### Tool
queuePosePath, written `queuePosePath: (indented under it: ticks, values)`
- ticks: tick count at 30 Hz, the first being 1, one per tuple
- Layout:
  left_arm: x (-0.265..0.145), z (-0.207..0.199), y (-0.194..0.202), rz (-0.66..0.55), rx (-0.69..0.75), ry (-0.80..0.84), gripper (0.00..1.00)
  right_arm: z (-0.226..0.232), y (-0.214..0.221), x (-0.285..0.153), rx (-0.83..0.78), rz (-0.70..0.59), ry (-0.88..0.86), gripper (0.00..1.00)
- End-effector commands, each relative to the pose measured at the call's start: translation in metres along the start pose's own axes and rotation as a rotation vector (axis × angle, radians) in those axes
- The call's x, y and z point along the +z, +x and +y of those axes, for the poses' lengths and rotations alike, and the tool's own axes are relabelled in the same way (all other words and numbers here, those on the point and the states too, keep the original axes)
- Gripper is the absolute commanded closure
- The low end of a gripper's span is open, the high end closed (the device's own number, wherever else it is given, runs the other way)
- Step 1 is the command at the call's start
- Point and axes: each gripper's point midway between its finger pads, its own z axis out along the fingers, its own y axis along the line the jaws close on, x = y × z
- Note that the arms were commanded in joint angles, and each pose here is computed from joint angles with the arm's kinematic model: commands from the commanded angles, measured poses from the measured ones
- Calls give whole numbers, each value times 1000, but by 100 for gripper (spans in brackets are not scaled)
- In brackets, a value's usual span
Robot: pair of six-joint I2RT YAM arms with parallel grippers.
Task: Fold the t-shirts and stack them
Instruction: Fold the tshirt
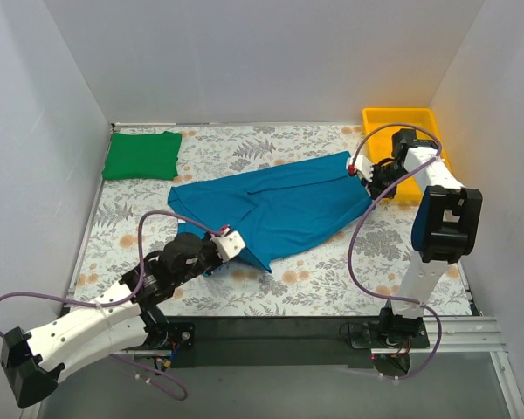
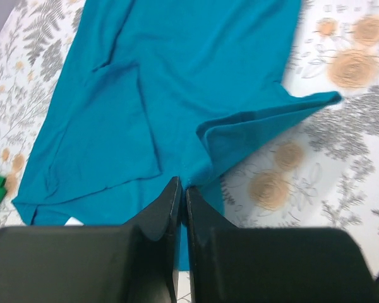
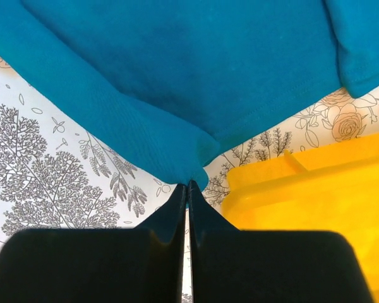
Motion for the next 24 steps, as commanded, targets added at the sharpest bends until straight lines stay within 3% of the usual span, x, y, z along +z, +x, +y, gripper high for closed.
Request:
queuePosePath:
  ticks: [1, 9, 24]
  values:
    - [10, 23, -17, -37, -36, -57, 100, -10, -13, -5, 3, -25, 12, 99]
    - [16, 66, -21, -74, -106, -197, 100, -28, -17, -4, 10, -13, 35, 99]
    - [15, 108, -26, -127, -154, -348, 100, -42, -21, 2, 27, -6, 41, 99]
